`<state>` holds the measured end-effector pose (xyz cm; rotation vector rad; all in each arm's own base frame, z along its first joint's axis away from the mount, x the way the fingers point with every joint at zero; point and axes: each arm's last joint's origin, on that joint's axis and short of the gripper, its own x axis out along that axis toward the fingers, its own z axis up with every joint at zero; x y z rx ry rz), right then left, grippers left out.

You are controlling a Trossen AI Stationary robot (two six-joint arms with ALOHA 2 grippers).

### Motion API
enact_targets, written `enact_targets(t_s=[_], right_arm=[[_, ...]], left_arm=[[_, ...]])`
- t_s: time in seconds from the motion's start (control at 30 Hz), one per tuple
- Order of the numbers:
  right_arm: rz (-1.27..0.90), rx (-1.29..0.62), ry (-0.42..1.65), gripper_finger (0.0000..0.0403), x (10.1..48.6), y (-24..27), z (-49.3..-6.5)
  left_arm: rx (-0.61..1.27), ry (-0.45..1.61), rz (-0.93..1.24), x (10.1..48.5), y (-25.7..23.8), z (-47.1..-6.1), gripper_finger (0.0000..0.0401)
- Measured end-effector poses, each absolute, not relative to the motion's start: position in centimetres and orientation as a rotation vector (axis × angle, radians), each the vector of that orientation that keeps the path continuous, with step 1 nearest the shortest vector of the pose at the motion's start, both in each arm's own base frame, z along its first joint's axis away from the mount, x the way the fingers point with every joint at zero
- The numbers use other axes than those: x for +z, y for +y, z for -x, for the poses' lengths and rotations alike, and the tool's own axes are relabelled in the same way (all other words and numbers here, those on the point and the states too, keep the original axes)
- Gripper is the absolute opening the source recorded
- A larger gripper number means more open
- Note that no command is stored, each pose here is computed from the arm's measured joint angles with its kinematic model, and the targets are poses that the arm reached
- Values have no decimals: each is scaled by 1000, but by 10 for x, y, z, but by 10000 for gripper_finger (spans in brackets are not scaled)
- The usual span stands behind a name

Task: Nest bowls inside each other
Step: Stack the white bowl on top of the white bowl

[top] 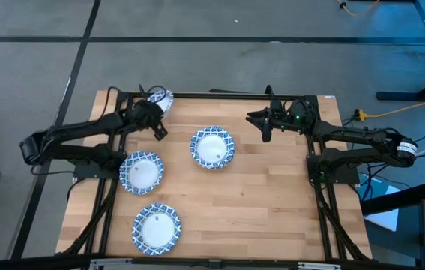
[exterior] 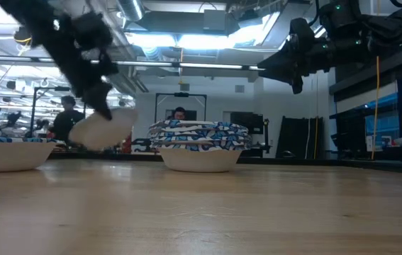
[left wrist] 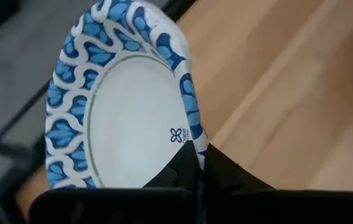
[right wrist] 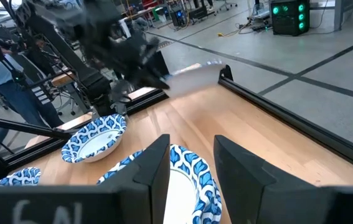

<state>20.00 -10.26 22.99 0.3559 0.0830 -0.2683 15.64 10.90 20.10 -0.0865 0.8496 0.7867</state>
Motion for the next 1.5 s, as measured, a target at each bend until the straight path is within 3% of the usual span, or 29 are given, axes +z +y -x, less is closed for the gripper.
enact_targets(t_s=[0.23,0.4,0.73,0.97,1.33,1.5], right_arm=[[-363,-272,102,126,228,-102,-200],[-374,-277,126,126,225,-102,-199],[-406,-290,209,126,217,-101,-198],[-451,-306,328,126,206,-100,-194],[-466,-279,350,126,204,-98,-194],[-464,-278,349,126,204,-98,-194]], left_arm=[[613,759,-42,266,84,-188,1],[482,719,-135,289,56,-222,0],[334,843,-274,269,9,-306,0],[259,864,-233,255,-23,-346,0],[264,932,-145,221,-48,-364,0],[262,946,-147,214,-49,-367,19]])
